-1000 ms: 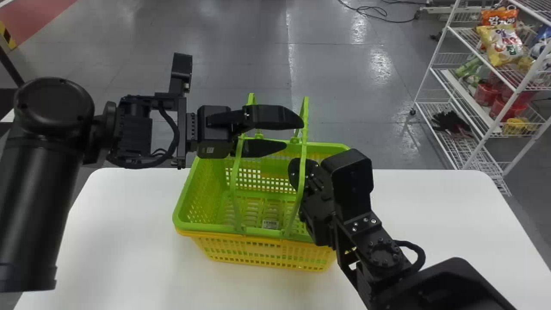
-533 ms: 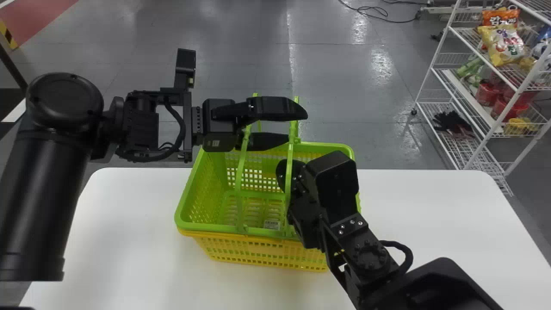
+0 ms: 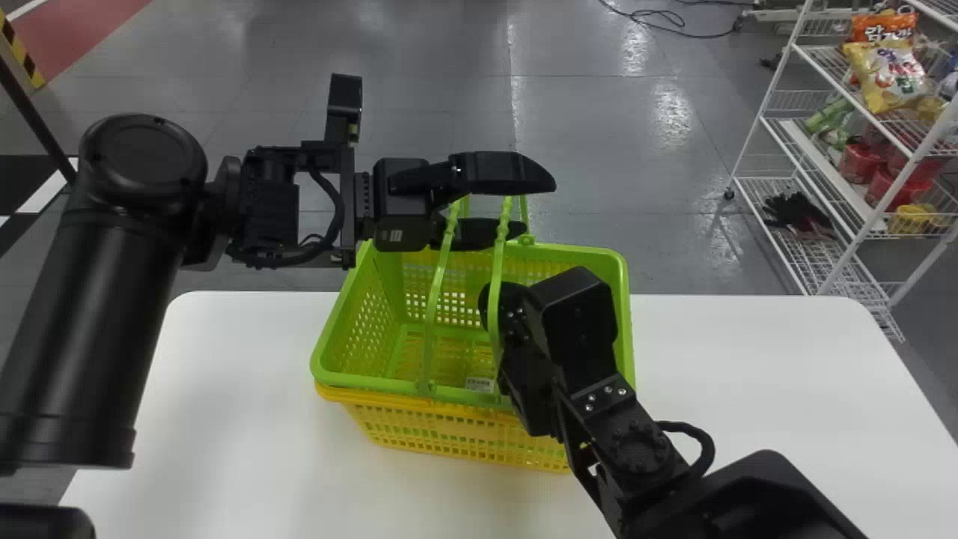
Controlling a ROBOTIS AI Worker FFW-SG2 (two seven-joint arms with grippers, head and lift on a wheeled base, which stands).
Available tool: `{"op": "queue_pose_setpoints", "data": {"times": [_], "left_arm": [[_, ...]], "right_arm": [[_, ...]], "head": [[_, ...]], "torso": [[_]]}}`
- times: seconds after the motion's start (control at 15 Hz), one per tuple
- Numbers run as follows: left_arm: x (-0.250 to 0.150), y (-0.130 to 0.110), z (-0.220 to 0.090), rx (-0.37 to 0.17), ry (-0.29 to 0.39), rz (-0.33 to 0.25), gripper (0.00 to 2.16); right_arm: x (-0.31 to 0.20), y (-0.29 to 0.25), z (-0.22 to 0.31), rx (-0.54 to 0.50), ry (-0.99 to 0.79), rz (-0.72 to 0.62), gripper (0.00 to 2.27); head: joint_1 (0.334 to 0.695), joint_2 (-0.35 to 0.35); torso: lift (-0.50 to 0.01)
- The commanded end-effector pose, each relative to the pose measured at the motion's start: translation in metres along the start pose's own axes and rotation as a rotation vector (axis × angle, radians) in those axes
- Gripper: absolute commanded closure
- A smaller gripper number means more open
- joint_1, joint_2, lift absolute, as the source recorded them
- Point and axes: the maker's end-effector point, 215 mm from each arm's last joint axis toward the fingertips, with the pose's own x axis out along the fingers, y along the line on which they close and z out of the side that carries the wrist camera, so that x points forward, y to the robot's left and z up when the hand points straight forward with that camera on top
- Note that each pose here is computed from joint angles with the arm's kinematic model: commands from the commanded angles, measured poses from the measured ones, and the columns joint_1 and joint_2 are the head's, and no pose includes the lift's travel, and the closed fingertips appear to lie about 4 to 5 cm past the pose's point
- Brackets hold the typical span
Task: Grasp handle with right gripper to insert into left gripper then lift and swing left to center
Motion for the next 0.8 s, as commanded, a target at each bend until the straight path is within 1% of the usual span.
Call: {"op": "queue_pose_setpoints", "data": {"times": [0.0, 0.07, 0.2, 0.27, 0.33, 0.4, 0.47, 0.6, 0.73], "left_arm": [[-0.001, -0.003, 0.000, -0.013, -0.005, -0.019, 0.10], [-0.001, -0.004, 0.000, -0.024, -0.007, -0.030, 0.10], [-0.002, -0.010, 0.002, -0.055, -0.015, -0.072, 0.10], [-0.002, -0.013, 0.004, -0.063, -0.018, -0.085, 0.10], [-0.002, -0.015, 0.005, -0.068, -0.020, -0.092, 0.10], [-0.002, -0.015, 0.005, -0.074, -0.021, -0.094, 0.10], [-0.002, -0.018, 0.007, -0.075, -0.020, -0.101, 0.10], [-0.002, -0.022, 0.010, -0.066, -0.014, -0.093, 0.11], [-0.003, -0.026, 0.011, -0.054, 0.008, -0.071, 0.12]], "right_arm": [[-0.001, -0.008, -0.006, 0.001, 0.010, -0.015, 2.24], [-0.003, -0.016, -0.010, 0.005, 0.015, -0.038, 2.12], [-0.012, -0.033, -0.018, 0.021, 0.027, -0.075, 1.82], [-0.021, -0.044, -0.021, 0.030, 0.029, -0.104, 1.44], [-0.033, -0.054, -0.026, 0.036, 0.033, -0.120, 0.73], [-0.043, -0.061, -0.029, 0.033, 0.032, -0.131, 0.27], [-0.056, -0.068, -0.034, 0.027, 0.032, -0.146, 0.08], [-0.079, -0.079, -0.040, 0.032, 0.017, -0.166, 0.05], [-0.099, -0.089, -0.042, 0.046, -0.021, -0.189, 0.04]], "head": [[0.695, 0.013], [0.695, 0.010], [0.695, 0.001], [0.695, -0.006], [0.695, -0.015], [0.695, -0.040], [0.695, -0.051], [0.695, -0.074], [0.695, -0.110]], "torso": [[-0.093], [-0.093], [-0.093], [-0.093], [-0.093], [-0.093], [-0.093], [-0.093], [-0.093]]}}
